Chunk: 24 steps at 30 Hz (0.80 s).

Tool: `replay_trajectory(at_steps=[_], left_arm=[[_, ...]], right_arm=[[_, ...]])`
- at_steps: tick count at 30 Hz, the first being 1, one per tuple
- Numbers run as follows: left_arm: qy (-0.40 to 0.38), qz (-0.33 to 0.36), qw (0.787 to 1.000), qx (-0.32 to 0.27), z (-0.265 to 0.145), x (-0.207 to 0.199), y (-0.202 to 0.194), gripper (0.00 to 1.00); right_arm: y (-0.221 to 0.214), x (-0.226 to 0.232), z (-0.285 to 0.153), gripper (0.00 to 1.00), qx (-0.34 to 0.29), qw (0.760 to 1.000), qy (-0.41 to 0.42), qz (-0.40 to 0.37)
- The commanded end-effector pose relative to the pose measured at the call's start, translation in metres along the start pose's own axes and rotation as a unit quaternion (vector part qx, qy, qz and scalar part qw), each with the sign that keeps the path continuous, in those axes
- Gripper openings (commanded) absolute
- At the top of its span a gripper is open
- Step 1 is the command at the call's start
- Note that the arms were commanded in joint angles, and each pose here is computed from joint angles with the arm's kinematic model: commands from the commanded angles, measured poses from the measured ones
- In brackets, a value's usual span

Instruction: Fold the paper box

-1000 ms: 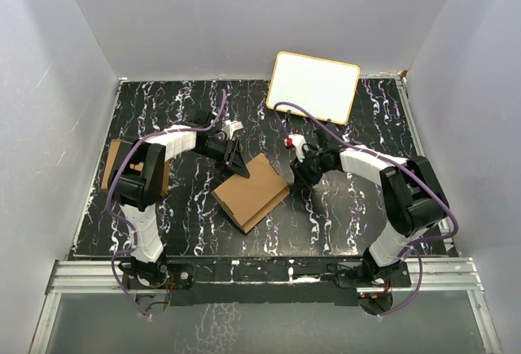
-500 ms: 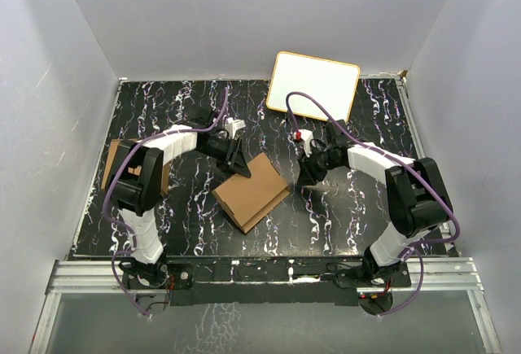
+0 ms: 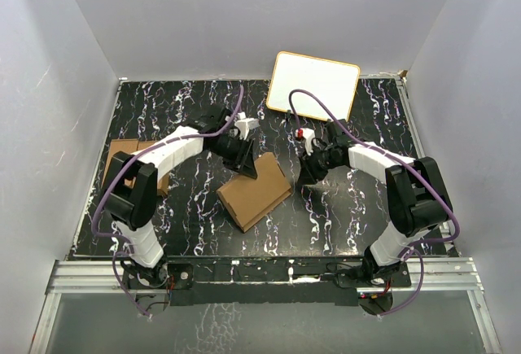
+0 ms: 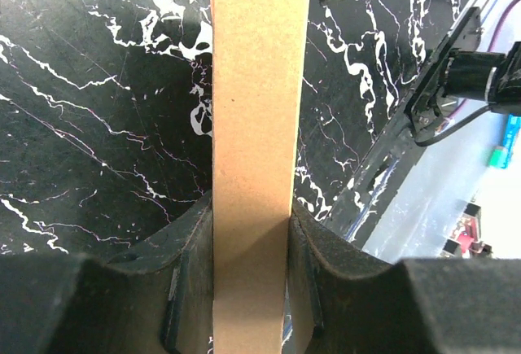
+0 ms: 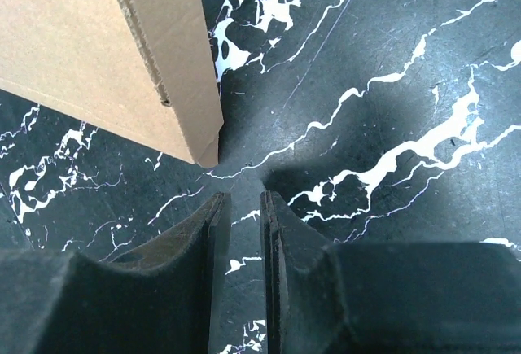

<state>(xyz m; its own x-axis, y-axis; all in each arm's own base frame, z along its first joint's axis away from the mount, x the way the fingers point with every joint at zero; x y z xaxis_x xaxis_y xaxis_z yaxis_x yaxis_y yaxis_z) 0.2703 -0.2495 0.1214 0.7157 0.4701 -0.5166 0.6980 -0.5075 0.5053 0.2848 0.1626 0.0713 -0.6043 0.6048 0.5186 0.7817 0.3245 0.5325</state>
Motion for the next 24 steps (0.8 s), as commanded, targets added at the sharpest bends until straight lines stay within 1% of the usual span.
replay_trajectory(at_steps=[1, 7, 18, 24], left_arm=[[0.077, 0.026, 0.996, 0.041, -0.005, 0.004, -0.013, 0.00], [0.099, 0.061, 0.992, 0.049, -0.001, -0.006, -0.015, 0.00], [0.140, 0.117, 0.982, 0.040, 0.000, -0.019, -0.018, 0.00], [0.153, 0.124, 0.979, 0.052, 0.003, -0.013, -0.032, 0.00]], right_arm=[[0.026, -0.003, -0.005, 0.26, -0.038, 0.999, -0.002, -0.020], [0.027, -0.005, -0.008, 0.27, -0.044, 0.999, -0.003, -0.015], [0.028, -0.007, -0.011, 0.27, -0.050, 0.999, -0.005, -0.013], [0.029, -0.007, -0.012, 0.27, -0.052, 0.999, -0.005, -0.012]])
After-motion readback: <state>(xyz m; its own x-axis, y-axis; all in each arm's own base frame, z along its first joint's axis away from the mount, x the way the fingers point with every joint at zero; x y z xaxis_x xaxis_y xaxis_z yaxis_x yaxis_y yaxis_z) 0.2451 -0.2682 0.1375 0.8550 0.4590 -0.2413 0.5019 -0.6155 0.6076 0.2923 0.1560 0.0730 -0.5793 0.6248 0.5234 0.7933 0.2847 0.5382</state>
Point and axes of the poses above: each gripper's point midway between its finger pads, its own z axis out along the fingers, its own x axis along the line the jaws close on, y = z × x, the point moved 3 cm from there along -z, back along the fingers, and after that the axes turned 15 degrees about z, right-handed, at the moved point
